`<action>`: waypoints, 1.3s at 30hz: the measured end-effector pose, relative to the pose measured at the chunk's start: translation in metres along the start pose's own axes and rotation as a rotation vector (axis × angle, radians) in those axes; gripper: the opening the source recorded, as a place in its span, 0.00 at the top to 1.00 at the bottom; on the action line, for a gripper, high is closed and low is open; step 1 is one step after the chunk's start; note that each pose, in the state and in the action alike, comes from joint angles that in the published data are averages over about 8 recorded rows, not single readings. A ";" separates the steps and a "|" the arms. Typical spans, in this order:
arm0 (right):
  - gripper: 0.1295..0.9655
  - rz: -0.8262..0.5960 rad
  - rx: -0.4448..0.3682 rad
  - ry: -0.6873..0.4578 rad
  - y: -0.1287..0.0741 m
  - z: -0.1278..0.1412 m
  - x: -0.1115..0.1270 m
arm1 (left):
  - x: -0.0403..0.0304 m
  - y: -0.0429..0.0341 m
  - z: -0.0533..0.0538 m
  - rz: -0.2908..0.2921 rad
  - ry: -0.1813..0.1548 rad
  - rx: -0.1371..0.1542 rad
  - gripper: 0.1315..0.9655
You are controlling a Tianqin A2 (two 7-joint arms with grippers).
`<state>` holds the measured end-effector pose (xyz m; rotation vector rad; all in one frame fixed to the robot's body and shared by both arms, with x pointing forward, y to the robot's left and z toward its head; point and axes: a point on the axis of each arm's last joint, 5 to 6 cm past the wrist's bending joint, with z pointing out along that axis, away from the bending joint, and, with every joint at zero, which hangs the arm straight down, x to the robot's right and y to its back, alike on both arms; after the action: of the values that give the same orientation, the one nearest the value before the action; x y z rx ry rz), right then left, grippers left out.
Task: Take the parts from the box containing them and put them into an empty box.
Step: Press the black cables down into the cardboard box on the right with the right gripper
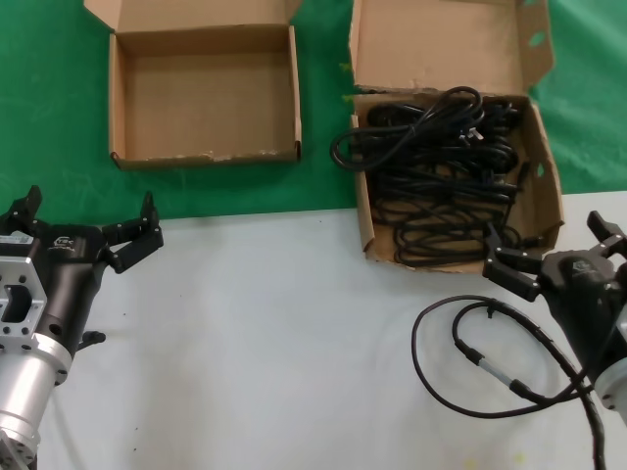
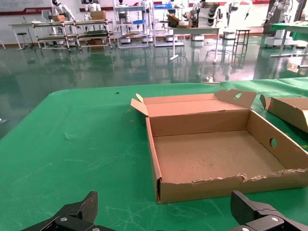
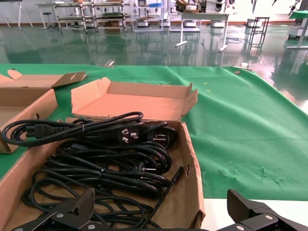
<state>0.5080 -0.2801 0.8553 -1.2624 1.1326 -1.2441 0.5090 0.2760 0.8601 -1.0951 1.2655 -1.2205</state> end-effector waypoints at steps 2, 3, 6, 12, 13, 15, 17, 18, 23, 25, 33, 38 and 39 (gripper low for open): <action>0.00 0.000 0.000 0.000 0.000 0.000 0.000 | 0.0000 0.0000 0.000 0.000 0.000 0.000 0.00; 0.00 0.000 0.000 0.000 0.000 0.000 0.000 | 0.0000 0.0000 0.000 0.000 0.000 0.000 0.00; 0.00 0.000 0.000 0.000 0.000 0.000 0.000 | 0.0000 0.0000 0.000 0.000 0.000 0.000 0.00; 0.00 0.000 0.000 0.000 0.000 0.000 0.000 | 0.0000 0.0000 0.000 0.000 0.000 0.000 0.01; 0.00 0.000 0.000 0.000 0.000 0.000 0.000 | 0.0000 0.0000 0.000 0.000 0.000 0.000 0.01; 0.00 0.000 0.000 0.000 0.000 0.000 0.000 | 0.0000 0.0000 0.000 0.000 0.000 0.000 0.01; 0.00 0.000 0.000 0.000 0.000 0.000 0.000 | 0.0000 0.0000 0.000 0.000 0.000 0.000 0.01; 0.00 0.000 0.000 0.000 0.000 0.000 0.000 | 0.0000 0.0000 0.000 0.000 0.000 0.000 0.02; 0.00 0.005 0.000 -0.009 -0.001 0.000 0.001 | 0.0000 0.0000 0.000 0.000 0.000 0.000 0.07; 0.00 0.001 0.001 -0.019 -0.002 0.001 0.001 | 0.0000 0.0000 0.000 0.000 0.000 0.000 0.09; 0.00 -0.235 0.058 -0.134 -0.025 0.005 0.009 | 0.0000 0.0000 0.000 0.000 0.000 0.000 0.23; 0.00 -0.595 0.147 -0.257 -0.052 0.016 0.014 | 0.0000 0.0000 0.000 0.000 0.000 0.000 0.33; 0.00 -0.672 0.166 -0.279 -0.057 0.019 0.015 | 0.0000 0.0000 0.000 0.000 0.000 0.000 0.36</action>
<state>0.5261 -0.2900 0.9139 -1.6918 0.3918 -1.5381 0.5090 0.2760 0.8601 -1.0951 1.2655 -1.2205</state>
